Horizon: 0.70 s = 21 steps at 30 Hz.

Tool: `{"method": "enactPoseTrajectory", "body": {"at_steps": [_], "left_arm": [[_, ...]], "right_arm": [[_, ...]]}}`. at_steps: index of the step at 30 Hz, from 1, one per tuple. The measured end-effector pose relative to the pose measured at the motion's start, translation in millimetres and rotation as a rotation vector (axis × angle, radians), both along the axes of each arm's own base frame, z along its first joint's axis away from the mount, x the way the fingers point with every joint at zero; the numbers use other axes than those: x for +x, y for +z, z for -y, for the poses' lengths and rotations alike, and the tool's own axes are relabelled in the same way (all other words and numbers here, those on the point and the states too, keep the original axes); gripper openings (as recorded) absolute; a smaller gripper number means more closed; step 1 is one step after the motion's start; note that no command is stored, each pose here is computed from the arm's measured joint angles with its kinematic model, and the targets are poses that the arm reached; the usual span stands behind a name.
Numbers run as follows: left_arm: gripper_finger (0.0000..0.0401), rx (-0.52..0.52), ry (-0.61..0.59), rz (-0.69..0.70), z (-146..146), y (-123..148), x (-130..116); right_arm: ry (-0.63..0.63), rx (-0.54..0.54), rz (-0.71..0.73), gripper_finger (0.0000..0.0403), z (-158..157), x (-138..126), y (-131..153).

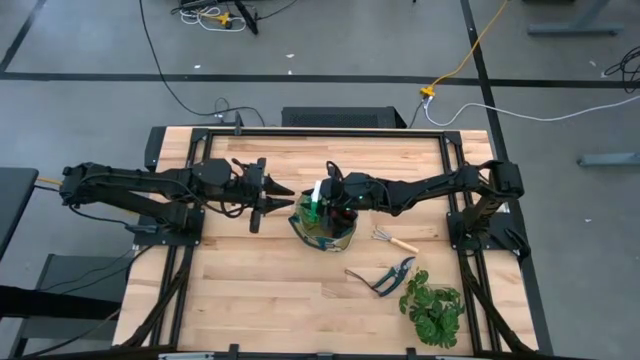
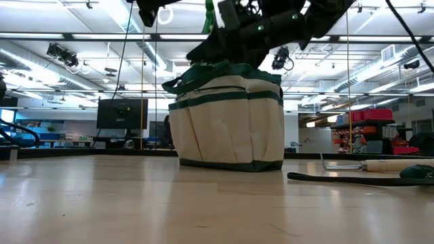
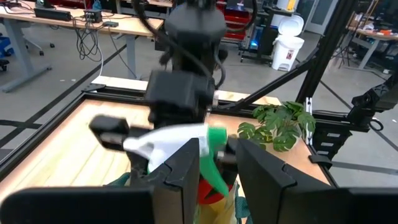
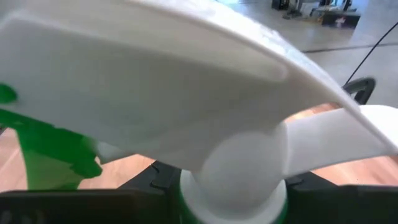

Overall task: Pick & Place Garden tools in Gardening bag
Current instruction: Put the green spray bottle into the green gardening bag

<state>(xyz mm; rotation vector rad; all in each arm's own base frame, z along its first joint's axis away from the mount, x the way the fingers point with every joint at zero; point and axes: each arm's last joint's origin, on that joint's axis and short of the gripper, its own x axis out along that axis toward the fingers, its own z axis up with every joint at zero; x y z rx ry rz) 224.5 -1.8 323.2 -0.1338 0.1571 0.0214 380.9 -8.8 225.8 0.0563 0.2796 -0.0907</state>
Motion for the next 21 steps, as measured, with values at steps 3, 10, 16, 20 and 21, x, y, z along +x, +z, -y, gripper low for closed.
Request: {"method": "enactPoseTrajectory", "body": {"at_steps": [3, 10, 16, 20, 21], "left_arm": [[0.0112, -0.003, 0.001, 0.0, 0.0, 0.0, 0.0], [0.0112, -0.009, 0.001, -0.005, 0.0, -0.6, 0.0], [0.0112, -0.009, 0.001, -0.006, 0.0, -0.6, 0.0], [0.0112, -0.009, 0.001, -0.006, 0.0, -0.6, 0.0], [0.0112, -0.009, 0.001, -0.006, 0.0, -0.6, 0.0]], "right_arm": [[0.001, 0.001, -0.017, 0.0137, -0.1, 5.5, -12.9], [0.001, 0.0, -0.048, 0.0137, 0.2, 10.5, -28.8], [0.006, -0.007, -0.035, 0.0137, 0.0, 13.8, -34.2], [0.006, -0.005, -0.053, 0.0137, 0.1, 15.2, -40.5], [0.008, -0.003, -0.054, 0.0137, 0.1, 15.2, -40.8]]}}
